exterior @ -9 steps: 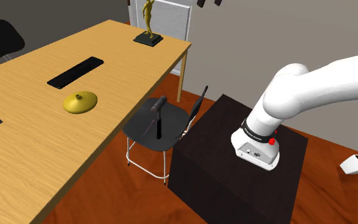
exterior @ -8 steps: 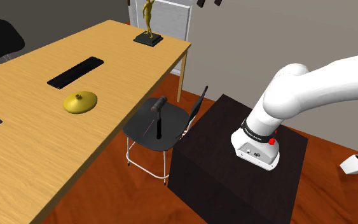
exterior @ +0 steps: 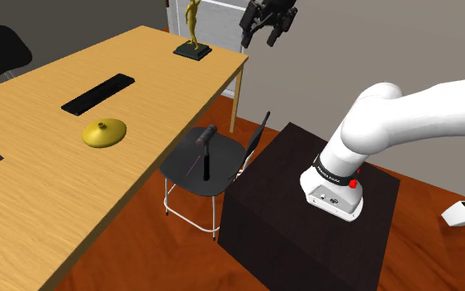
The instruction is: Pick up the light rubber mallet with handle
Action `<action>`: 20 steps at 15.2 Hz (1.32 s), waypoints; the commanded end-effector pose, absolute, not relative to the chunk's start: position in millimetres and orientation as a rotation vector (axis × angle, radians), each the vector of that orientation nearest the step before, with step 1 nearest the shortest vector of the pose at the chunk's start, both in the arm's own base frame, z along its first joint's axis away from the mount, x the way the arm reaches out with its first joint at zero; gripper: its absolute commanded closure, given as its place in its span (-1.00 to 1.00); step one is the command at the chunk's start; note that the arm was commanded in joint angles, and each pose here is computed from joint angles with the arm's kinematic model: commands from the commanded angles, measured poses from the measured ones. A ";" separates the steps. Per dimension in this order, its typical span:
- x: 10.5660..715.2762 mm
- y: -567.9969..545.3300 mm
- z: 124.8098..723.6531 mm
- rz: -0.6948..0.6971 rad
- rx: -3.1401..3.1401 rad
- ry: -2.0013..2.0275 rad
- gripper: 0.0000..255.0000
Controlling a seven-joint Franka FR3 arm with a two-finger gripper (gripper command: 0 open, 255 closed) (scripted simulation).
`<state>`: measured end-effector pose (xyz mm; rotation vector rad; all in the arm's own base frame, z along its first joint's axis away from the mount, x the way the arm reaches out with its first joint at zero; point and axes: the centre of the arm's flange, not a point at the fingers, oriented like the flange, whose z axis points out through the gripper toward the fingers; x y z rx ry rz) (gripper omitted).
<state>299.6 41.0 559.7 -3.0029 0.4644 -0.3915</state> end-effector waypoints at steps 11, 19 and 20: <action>307.0 107.5 416.0 -0.442 -2.828 0.878 -1.00; 326.5 158.4 324.9 -0.468 -2.685 1.130 -1.00; 329.7 165.0 313.8 -0.471 -2.665 1.161 -1.00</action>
